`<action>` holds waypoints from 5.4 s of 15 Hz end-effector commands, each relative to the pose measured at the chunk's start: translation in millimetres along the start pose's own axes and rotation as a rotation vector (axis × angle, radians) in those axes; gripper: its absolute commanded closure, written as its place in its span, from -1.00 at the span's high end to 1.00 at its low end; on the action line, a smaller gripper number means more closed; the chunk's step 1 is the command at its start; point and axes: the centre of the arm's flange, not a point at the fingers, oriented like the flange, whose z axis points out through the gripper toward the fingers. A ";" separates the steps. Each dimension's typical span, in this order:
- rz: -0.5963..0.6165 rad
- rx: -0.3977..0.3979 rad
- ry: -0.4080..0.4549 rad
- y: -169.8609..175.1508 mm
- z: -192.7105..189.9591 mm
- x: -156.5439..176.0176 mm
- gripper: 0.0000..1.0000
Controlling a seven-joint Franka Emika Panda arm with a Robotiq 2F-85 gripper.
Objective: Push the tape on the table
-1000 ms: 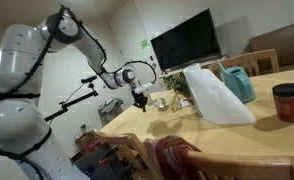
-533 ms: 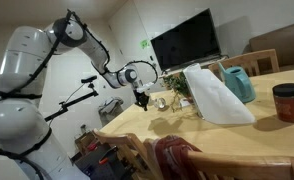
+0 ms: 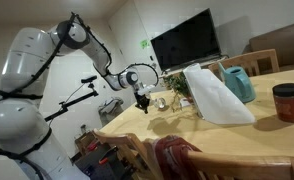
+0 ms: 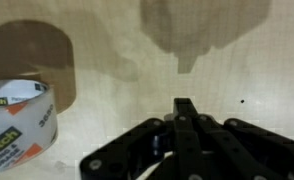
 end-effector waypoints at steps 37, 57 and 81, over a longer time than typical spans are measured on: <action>0.026 -0.048 -0.050 57.7 11.3 5.0 -1.00; 0.013 -0.058 -0.021 53.6 13.3 2.7 -0.98; 0.085 -0.052 -0.044 84.5 -18.8 57.5 -1.00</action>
